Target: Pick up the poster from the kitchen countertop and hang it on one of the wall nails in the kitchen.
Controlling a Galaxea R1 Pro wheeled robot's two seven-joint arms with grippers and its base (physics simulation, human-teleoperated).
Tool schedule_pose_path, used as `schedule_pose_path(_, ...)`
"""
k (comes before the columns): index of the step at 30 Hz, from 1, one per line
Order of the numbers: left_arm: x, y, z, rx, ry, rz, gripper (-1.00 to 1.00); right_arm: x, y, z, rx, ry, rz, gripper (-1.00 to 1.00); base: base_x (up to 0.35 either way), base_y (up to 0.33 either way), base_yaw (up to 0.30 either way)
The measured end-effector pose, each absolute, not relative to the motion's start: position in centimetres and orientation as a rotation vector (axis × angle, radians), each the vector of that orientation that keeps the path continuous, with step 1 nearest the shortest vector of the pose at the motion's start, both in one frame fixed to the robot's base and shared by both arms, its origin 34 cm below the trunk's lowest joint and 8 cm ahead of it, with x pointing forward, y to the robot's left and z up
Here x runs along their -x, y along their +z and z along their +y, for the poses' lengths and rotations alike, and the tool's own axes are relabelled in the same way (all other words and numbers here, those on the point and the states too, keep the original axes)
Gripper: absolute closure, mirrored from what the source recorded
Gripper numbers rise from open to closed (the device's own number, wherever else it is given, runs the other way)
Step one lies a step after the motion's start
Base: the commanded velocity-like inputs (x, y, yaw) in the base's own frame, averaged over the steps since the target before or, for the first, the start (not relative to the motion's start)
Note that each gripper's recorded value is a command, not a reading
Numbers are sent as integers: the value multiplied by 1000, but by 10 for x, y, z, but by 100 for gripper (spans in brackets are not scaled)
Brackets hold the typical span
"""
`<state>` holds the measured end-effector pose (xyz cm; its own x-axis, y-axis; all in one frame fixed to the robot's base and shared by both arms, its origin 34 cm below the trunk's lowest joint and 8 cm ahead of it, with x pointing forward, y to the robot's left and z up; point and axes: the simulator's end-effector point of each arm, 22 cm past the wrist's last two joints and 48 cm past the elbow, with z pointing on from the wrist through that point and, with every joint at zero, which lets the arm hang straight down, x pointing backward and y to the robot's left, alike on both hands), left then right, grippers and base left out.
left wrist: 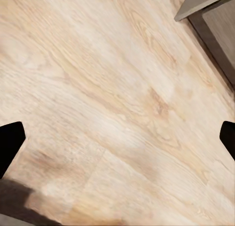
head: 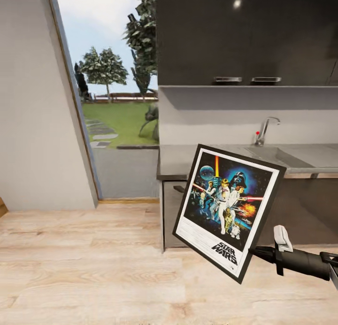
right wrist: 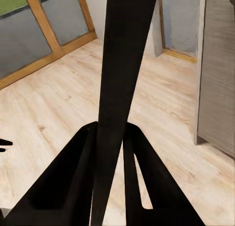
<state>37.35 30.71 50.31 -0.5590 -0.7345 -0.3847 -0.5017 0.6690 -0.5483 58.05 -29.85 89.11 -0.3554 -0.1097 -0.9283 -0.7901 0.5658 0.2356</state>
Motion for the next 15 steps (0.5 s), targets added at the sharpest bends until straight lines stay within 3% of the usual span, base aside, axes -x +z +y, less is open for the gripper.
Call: schedule_pose_path(15,-373,503,307,949,-509,2286,-100,-580,891,-282,743,896,1789,100,-221,220,294)
